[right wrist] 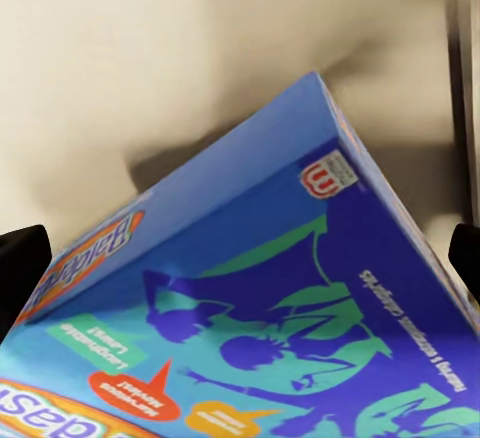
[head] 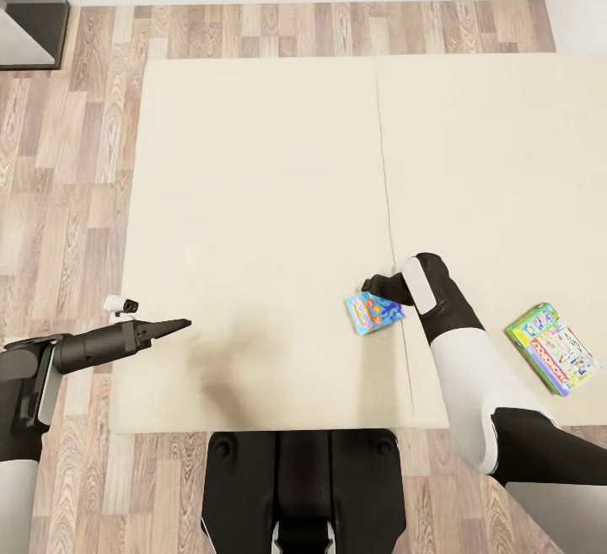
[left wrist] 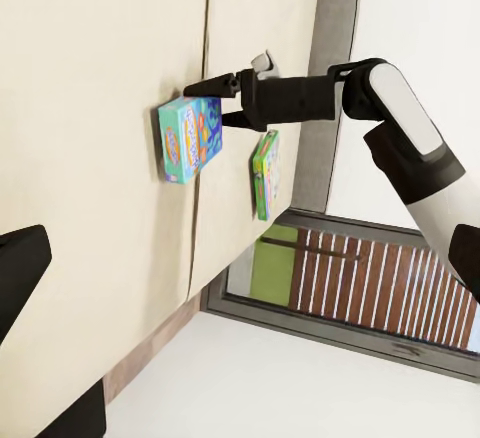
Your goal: Put all the toys in the child's room - the three board games (two on the bed and one on the table), the two jigsaw puzzles on the table, and the tennis ball on the table - inside the toy box on the table in the child's room.
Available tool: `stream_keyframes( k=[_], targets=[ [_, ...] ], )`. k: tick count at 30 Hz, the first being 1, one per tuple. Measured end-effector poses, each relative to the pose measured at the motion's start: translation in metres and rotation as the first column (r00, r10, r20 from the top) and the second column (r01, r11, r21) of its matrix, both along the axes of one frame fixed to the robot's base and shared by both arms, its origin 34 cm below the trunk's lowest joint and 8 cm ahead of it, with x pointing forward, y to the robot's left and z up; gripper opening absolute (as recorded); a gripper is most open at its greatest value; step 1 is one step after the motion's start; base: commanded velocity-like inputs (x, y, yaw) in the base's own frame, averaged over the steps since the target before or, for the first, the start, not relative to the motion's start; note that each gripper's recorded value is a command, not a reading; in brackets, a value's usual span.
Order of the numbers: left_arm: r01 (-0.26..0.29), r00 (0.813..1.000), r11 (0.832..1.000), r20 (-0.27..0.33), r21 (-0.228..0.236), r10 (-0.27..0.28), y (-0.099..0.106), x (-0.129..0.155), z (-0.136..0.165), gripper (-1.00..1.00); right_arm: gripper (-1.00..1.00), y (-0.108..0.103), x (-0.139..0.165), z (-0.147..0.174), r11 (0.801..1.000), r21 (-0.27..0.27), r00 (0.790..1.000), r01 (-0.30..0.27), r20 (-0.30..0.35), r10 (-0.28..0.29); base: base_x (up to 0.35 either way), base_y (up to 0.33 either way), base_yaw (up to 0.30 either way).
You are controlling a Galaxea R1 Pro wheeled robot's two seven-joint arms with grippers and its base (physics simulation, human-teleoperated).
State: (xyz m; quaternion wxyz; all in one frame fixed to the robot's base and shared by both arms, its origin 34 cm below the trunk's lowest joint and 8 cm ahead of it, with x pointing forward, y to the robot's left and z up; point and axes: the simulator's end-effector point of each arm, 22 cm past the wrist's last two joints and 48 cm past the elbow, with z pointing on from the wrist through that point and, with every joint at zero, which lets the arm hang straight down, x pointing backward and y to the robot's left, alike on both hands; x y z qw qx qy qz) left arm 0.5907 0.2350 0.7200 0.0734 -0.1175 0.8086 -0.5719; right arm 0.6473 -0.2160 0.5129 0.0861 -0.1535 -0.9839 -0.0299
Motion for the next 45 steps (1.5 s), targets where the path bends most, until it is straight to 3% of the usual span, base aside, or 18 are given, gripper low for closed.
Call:
stream_keyframes(
  k=[20, 45],
  targets=[
    [0.000, 1.000, 1.000, 0.000, 0.001, 0.000, 0.001, 0.000, 0.000, 1.00, 1.00, 0.004, -0.012, 0.002, 1.000, 0.027, 0.999, -0.012, -0.052, 0.014, 0.000, 0.000, 0.000],
    [0.000, 1.000, 1.000, 0.000, 0.001, 0.000, 0.001, 0.000, 0.000, 1.00, 1.00, 0.008, -0.014, 0.001, 0.999, 0.053, 0.998, 0.010, -0.055, -0.007, 0.000, 0.000, 0.000]
  ],
)
